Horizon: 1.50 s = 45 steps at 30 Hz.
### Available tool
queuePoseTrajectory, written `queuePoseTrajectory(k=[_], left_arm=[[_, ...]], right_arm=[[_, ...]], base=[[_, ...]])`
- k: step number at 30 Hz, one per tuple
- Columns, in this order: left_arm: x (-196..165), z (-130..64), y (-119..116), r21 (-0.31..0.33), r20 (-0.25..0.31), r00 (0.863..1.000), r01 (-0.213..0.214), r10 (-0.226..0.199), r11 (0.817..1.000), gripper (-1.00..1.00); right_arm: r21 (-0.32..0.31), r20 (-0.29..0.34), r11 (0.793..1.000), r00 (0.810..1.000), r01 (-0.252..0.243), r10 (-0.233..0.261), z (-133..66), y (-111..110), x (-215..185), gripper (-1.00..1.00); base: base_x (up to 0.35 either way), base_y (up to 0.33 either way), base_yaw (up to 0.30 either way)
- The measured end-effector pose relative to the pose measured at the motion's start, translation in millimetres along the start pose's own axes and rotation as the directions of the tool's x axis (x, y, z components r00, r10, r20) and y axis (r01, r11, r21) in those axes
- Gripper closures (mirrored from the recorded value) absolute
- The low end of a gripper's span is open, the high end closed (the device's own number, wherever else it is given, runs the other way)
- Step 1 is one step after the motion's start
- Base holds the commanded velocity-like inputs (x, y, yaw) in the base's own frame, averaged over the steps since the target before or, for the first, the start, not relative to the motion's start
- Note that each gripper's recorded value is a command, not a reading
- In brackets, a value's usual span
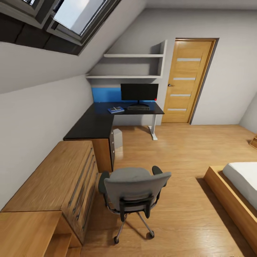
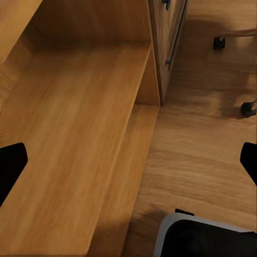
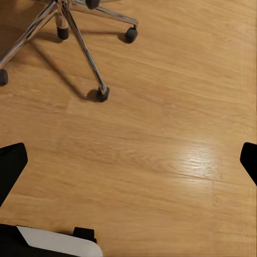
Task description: In the bedroom, organize the workspace by keeping the computer under the desk, ensuring the monitor is on the desk, placing the keyboard on the desk next to the monitor, placing the mouse on the desk next to the keyboard, moving the folder from the swivel chair onto the desk next to the mouse, stacking the notebook on top of the folder with the pen on top of the notebook, and positioning the swivel chair next to the desk.
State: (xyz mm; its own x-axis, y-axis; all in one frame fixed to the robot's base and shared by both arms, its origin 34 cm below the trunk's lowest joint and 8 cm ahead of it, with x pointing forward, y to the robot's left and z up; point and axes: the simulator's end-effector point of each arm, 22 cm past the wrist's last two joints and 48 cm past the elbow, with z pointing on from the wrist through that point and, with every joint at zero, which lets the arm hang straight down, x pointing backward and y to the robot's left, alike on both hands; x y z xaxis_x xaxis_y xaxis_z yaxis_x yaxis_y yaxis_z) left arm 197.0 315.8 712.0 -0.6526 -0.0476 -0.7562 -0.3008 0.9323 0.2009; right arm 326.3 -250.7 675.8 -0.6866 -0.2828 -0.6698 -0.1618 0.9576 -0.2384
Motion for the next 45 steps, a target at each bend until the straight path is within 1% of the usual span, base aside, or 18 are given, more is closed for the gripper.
queuePoseTrajectory(k=[18,25,45], left_arm=[[0.0,0.0,0.0,0.000,0.000,1.000,0.000,0.000,1.000,-1.00],[0.0,0.1,-0.1,0.001,0.000,1.000,-0.001,0.001,1.000,-1.00],[0.0,0.0,-0.2,0.001,0.000,1.000,0.000,0.000,1.000,-1.00]], right_arm=[[0.000,-0.001,1.000,1.000,0.000,0.000,-0.1,0.2,0.2,-1.00],[0.000,-0.001,1.000,1.000,0.000,0.000,0.1,0.2,0.2,-1.00],[0.000,-0.001,1.000,1.000,0.000,0.000,-0.1,0.2,0.2,-1.00]], base=[[-0.020,0.010,0.000],[-0.162,0.000,0.000],[-0.062,0.000,0.000]])
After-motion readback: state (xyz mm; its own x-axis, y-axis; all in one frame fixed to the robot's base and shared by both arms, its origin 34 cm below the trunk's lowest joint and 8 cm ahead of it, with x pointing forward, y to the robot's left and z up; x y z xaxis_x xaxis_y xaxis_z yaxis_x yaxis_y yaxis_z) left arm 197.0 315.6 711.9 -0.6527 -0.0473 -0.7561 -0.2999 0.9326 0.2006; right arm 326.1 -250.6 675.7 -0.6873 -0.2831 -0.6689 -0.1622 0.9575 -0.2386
